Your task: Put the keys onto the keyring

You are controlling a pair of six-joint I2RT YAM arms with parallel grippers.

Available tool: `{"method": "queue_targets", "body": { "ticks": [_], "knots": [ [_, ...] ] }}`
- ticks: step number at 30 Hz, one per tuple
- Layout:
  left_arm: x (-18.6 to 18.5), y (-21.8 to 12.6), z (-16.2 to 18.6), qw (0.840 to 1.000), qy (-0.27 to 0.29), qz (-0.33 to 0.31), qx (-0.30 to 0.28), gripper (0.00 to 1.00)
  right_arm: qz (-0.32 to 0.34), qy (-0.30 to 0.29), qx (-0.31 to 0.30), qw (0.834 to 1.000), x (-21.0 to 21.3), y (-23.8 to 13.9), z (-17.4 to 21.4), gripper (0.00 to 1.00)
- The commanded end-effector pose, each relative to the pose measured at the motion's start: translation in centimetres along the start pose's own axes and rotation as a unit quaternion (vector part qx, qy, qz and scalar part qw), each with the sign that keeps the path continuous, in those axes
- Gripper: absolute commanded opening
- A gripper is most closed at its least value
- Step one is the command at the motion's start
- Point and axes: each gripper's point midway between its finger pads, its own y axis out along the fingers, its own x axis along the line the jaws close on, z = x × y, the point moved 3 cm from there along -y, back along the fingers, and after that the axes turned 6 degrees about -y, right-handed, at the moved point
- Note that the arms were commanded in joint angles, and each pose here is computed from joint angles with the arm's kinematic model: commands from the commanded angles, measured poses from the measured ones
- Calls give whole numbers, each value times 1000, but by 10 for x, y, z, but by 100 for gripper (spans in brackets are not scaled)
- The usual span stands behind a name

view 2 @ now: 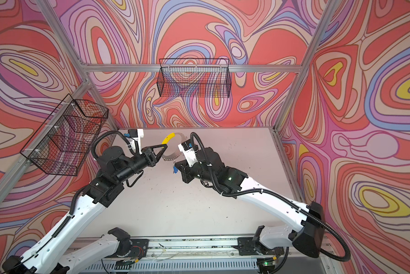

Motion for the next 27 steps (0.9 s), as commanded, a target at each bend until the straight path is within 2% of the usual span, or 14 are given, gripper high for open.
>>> {"method": "queue_targets", "body": {
  "ticks": [1, 14, 27],
  "knots": [
    [-6, -3, -2, 1000, 12, 18, -11, 0, 7, 4, -13, 1000, 1, -3, -10, 0],
    [-13, -9, -5, 999, 15, 29, -18, 0, 24, 16, 1, 1000, -8, 3, 1, 0],
    [-17, -11, -7, 999, 14, 37, -25, 0, -9, 31, 1, 999, -5, 6, 6, 0]
  ]
}}
